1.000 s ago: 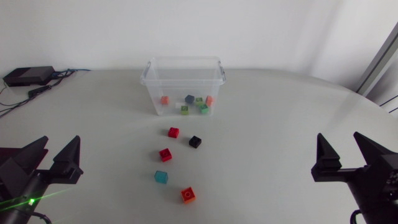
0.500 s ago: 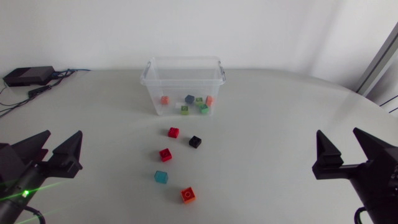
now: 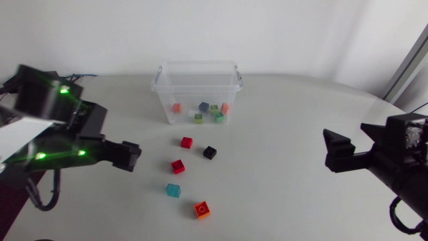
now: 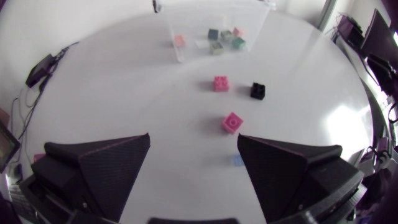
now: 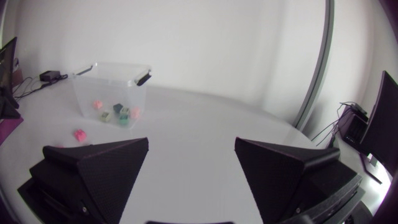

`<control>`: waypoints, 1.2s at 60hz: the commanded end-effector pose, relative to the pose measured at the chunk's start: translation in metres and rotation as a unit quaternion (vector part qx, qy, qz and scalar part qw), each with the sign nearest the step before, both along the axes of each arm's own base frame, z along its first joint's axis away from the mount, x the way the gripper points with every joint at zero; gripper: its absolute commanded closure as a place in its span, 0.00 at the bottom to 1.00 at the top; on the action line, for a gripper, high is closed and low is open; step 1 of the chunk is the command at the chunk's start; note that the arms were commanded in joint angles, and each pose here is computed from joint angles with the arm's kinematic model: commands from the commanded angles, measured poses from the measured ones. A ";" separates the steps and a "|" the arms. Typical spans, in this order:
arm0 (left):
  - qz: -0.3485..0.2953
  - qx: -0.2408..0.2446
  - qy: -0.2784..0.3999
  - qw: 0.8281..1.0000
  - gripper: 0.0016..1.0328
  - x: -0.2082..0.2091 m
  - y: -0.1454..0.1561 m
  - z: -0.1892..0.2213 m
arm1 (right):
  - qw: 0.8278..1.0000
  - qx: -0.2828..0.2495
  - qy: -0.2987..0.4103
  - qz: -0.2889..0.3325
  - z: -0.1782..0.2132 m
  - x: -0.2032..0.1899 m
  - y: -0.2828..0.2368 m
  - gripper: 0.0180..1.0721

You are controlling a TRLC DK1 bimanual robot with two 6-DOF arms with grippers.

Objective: Place the duplo bricks in the container

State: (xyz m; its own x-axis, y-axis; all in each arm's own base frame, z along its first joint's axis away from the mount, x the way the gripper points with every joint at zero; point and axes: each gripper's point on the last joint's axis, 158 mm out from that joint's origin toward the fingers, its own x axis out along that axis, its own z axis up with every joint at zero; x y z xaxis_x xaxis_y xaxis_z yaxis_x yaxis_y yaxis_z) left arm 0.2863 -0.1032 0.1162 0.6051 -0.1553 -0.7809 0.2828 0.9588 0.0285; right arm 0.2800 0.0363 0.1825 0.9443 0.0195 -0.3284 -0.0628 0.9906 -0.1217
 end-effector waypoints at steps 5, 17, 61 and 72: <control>-0.016 0.012 0.113 0.993 0.05 0.000 -0.028 -0.032 | 0.996 0.010 0.093 0.007 -0.012 -0.001 0.014 0.05; -0.034 0.026 0.235 0.971 0.05 -0.014 -0.052 -0.081 | 0.984 0.044 0.156 0.079 -0.023 -0.011 0.045 0.05; -0.024 0.041 0.350 0.936 0.16 -0.026 -0.091 -0.139 | 0.953 0.020 0.280 0.115 -0.071 -0.010 0.098 0.07; -0.013 0.048 0.361 0.931 0.29 -0.029 -0.084 -0.148 | 0.950 0.012 0.286 0.122 -0.080 -0.007 0.106 0.07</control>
State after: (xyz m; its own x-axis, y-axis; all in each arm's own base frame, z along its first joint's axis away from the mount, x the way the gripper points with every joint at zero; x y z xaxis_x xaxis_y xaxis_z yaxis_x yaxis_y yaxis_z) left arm 0.2577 -0.1907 -0.0267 -0.0687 -0.0898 -0.9936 0.3227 0.9404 -0.1073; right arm 0.2680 0.1372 0.1002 0.5703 0.2279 -0.7892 -0.3490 0.9370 0.0184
